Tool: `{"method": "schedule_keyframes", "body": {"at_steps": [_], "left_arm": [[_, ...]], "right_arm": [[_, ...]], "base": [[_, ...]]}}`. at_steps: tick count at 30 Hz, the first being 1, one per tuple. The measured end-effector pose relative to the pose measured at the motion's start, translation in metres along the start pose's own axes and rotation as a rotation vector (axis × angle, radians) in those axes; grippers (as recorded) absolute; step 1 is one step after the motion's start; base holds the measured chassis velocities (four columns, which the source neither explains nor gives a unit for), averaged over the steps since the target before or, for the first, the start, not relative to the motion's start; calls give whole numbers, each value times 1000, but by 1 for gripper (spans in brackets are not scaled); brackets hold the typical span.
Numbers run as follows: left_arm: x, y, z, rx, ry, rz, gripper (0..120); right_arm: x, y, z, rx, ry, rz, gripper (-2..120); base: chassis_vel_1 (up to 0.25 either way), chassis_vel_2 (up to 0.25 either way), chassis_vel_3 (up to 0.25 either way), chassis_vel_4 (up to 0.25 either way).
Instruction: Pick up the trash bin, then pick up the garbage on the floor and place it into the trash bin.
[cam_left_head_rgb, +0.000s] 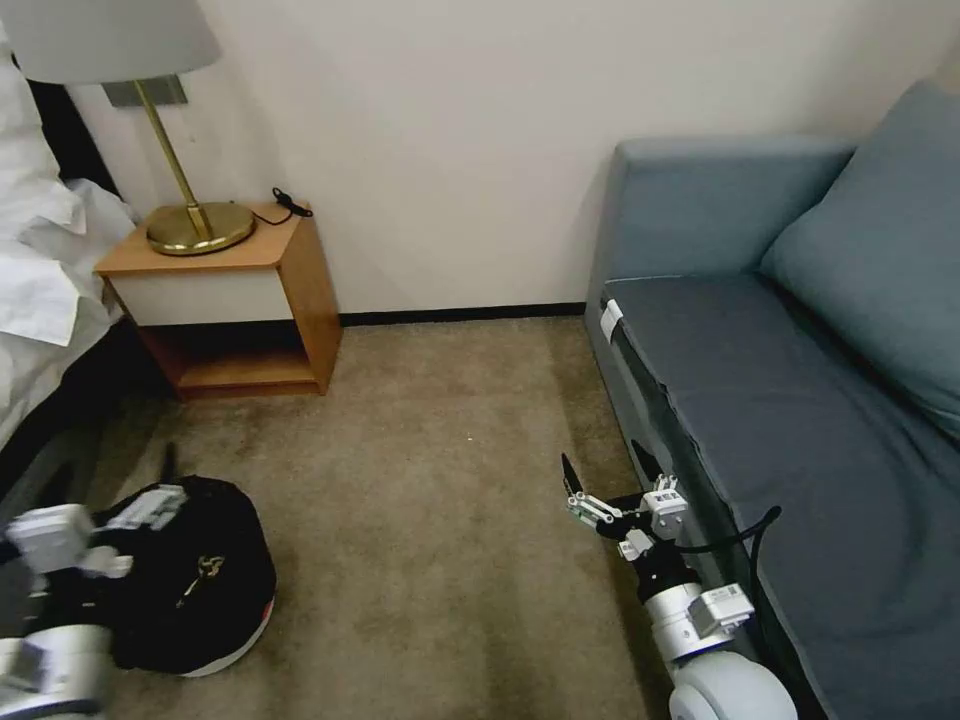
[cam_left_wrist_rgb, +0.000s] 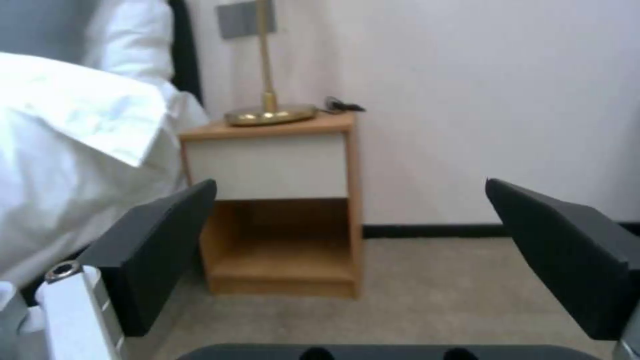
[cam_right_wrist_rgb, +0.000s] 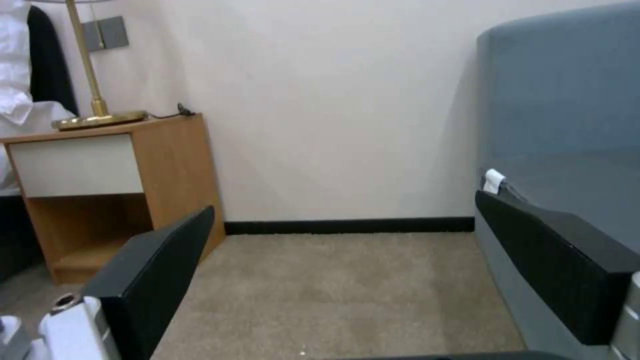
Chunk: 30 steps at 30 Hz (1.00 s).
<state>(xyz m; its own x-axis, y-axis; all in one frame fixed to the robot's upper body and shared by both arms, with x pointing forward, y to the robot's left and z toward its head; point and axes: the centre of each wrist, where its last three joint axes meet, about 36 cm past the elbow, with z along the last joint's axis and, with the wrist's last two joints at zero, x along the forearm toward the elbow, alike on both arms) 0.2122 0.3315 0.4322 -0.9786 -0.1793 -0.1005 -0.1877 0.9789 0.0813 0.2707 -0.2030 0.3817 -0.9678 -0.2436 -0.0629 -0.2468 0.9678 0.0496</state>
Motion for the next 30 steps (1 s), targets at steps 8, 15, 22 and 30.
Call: {"method": "schedule_keyframes", "body": {"at_steps": [8, 15, 22, 30], "left_arm": [[1, -10, 8, 26, 12, 6, 100], [1, -10, 8, 28, 16, 4, 100], [1, -9, 8, 29, 18, 1, 100], [0, -8, 8, 30, 20, 1, 100]], "right_arm": [[0, 0, 0, 0, 0, 0, 100], [0, 0, 0, 0, 0, 0, 100], [0, 0, 0, 0, 0, 0, 100], [0, 0, 0, 0, 0, 0, 100]], "base": [[0, 0, 0, 0], [0, 0, 0, 0], [0, 0, 0, 0], [0, 0, 0, 0]]}}
